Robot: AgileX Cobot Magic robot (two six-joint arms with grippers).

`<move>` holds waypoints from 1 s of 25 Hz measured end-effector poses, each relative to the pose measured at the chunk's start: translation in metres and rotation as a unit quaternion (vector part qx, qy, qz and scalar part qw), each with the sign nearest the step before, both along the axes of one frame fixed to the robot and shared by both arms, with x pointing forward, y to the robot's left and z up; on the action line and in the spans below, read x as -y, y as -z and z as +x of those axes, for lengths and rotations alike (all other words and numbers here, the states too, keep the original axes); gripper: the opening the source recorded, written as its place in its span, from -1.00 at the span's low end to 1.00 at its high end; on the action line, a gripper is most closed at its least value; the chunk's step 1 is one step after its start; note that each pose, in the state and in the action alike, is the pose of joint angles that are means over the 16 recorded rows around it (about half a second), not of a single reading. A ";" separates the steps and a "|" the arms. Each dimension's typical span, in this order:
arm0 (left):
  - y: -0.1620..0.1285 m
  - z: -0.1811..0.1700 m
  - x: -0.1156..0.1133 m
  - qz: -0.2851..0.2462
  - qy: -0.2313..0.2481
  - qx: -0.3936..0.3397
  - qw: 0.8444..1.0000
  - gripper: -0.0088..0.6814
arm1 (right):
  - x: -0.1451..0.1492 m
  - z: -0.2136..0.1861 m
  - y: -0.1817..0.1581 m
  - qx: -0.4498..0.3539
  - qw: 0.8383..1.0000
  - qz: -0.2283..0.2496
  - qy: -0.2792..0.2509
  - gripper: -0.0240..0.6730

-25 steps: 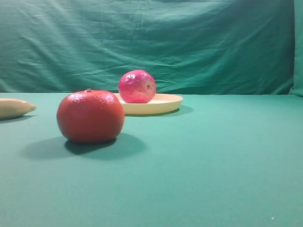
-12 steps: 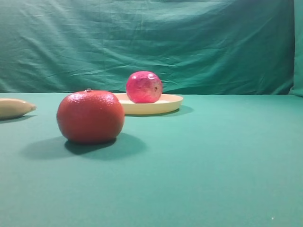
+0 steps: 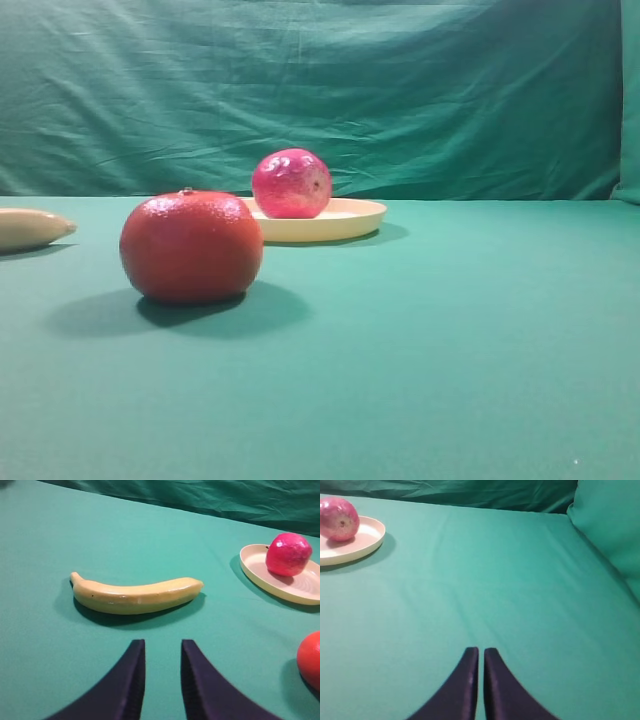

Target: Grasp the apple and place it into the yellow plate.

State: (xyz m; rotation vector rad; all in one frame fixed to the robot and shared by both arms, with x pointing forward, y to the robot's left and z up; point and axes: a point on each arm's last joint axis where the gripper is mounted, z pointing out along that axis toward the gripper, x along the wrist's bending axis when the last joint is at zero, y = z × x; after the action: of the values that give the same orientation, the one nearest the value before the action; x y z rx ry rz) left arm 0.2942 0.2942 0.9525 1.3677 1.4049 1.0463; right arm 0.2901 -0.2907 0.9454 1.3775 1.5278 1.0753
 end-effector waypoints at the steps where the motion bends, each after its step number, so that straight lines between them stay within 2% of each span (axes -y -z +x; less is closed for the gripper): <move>1: 0.000 0.000 0.000 -0.001 0.000 0.000 1.000 -0.52 | 0.000 0.000 0.000 0.000 1.000 -0.001 -0.001 -0.93; 25: 0.000 0.000 0.001 -0.012 0.000 0.002 1.000 -0.52 | -0.001 0.000 0.000 0.001 1.000 -0.002 -0.004 -0.93</move>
State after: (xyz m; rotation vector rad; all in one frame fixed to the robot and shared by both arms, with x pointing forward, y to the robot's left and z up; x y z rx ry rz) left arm 0.2943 0.2936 0.9529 1.3467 1.4107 1.0294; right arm 0.2901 -0.2900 0.9455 1.3690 1.5355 1.0783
